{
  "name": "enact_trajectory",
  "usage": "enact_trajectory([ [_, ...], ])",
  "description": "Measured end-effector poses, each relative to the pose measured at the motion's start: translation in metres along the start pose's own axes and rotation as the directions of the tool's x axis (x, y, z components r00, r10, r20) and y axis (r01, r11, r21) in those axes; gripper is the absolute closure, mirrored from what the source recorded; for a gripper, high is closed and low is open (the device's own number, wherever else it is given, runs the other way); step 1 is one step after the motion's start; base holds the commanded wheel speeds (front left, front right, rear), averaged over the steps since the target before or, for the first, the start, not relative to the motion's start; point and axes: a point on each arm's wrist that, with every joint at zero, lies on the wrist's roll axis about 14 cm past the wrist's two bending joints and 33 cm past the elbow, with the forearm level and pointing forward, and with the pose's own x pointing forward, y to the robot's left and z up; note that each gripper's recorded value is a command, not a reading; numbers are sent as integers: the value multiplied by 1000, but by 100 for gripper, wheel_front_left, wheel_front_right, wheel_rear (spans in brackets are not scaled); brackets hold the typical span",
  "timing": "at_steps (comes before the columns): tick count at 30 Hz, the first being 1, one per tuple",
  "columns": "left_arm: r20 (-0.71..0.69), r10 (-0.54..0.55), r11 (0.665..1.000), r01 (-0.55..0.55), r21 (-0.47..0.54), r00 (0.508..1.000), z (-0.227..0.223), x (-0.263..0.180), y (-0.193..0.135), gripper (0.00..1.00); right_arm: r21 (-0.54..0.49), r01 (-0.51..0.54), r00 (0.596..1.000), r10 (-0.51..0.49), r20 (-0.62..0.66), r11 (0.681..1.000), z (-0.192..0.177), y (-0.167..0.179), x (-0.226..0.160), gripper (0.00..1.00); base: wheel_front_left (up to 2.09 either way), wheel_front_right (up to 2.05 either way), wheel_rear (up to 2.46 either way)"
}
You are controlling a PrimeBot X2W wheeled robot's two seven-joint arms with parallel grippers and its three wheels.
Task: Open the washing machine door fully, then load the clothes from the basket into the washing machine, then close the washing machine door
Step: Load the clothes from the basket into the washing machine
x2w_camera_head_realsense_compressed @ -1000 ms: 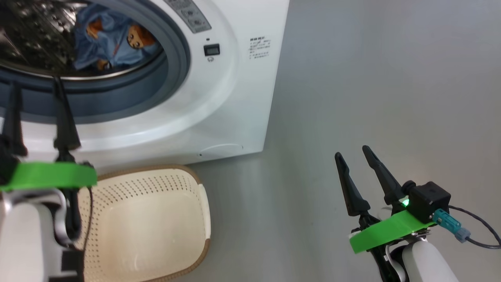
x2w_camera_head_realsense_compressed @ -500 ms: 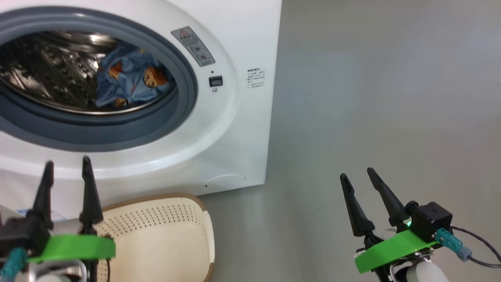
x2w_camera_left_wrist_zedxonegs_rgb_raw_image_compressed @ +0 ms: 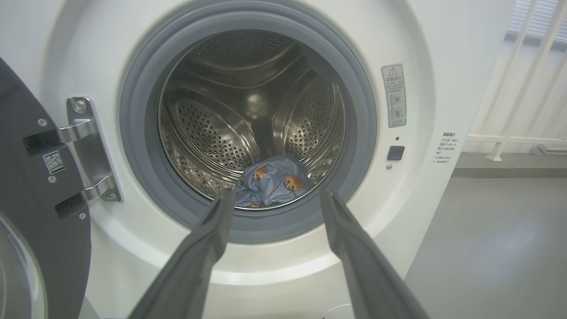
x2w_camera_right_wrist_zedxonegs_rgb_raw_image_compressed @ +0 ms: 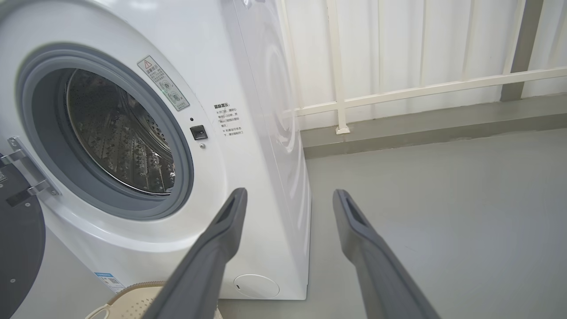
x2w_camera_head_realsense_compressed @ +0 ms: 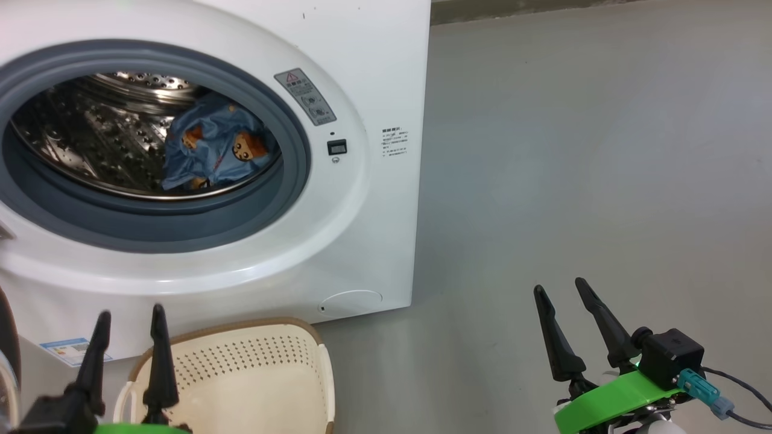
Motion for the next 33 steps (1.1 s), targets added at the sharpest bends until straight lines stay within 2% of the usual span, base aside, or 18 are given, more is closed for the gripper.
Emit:
enact_trajectory([
  [7, -71, 41, 999, -40, 8, 997, -18, -25, 4, 0, 0, -3, 1000, 3, 9, 1000, 3, 1, 0, 0, 0, 0, 0],
  [21, -83, 41, 999, -44, -27, 996, -22, -28, 2, 0, -26, 0, 1000, 0, 7, 1000, 2, -1, 2, 0, 0, 0, 0],
  [33, -81, 53, 998, -55, -20, 995, -20, -30, 7, 0, -22, -6, 1000, 6, -6, 1000, -2, 1, 1, 0, 0, 0, 0],
])
